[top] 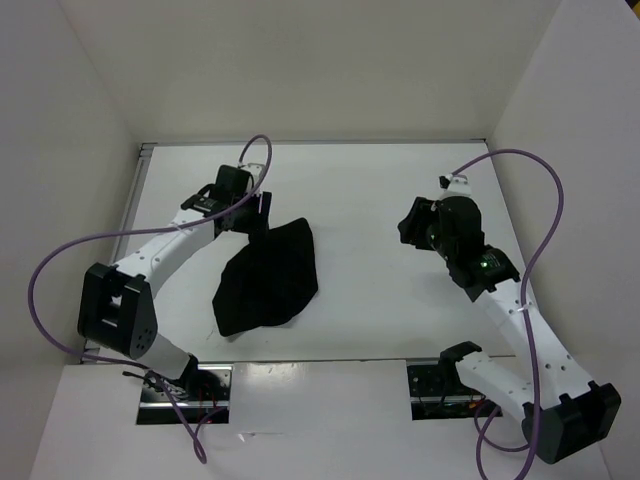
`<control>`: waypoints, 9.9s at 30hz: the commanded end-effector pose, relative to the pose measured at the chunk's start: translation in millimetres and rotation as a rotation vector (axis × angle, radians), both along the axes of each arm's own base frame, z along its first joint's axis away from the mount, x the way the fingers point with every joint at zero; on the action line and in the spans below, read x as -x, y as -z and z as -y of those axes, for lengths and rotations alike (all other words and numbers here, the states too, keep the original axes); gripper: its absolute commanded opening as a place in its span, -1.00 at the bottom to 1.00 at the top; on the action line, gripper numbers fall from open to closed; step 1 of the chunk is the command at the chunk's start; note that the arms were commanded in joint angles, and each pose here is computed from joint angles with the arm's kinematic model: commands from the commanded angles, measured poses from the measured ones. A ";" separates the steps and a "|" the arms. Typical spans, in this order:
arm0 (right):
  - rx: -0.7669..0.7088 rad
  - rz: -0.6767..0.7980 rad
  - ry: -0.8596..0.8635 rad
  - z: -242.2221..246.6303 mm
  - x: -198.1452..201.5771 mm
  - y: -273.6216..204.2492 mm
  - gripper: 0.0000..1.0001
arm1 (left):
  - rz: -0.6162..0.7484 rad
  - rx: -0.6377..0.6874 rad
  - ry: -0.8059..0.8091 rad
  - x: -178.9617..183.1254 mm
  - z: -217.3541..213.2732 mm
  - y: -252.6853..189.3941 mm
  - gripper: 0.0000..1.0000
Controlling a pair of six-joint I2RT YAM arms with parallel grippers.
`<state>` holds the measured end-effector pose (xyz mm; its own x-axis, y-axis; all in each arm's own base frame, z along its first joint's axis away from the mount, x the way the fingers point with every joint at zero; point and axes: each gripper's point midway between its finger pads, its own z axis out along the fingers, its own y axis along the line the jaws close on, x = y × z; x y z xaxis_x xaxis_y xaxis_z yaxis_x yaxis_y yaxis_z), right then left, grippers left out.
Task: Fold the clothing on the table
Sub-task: Move the skirt to the center of the board, then flatten the skirt out
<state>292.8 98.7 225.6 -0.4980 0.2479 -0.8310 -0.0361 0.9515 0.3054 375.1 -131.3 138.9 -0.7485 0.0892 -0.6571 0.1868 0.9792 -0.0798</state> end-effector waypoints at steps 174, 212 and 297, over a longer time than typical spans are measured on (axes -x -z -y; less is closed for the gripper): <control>0.032 -0.512 -0.382 -134.3 83.8 52.2 -0.20 | -0.122 0.172 -0.083 54.1 34.8 28.4 0.15; 0.103 -0.608 -0.143 -187.8 -52.7 183.5 -0.05 | -0.165 0.177 -0.066 52.4 38.6 38.7 0.15; 0.127 -0.649 -0.066 -98.0 50.4 92.7 -0.27 | -0.161 0.156 -0.116 49.9 28.9 40.8 0.15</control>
<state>296.3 205.9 133.0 -0.8640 0.0247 -0.5029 -0.0131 0.9974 0.0714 321.3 -162.3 89.2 -0.8625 -0.0887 -0.4981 0.0426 0.9683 -0.2463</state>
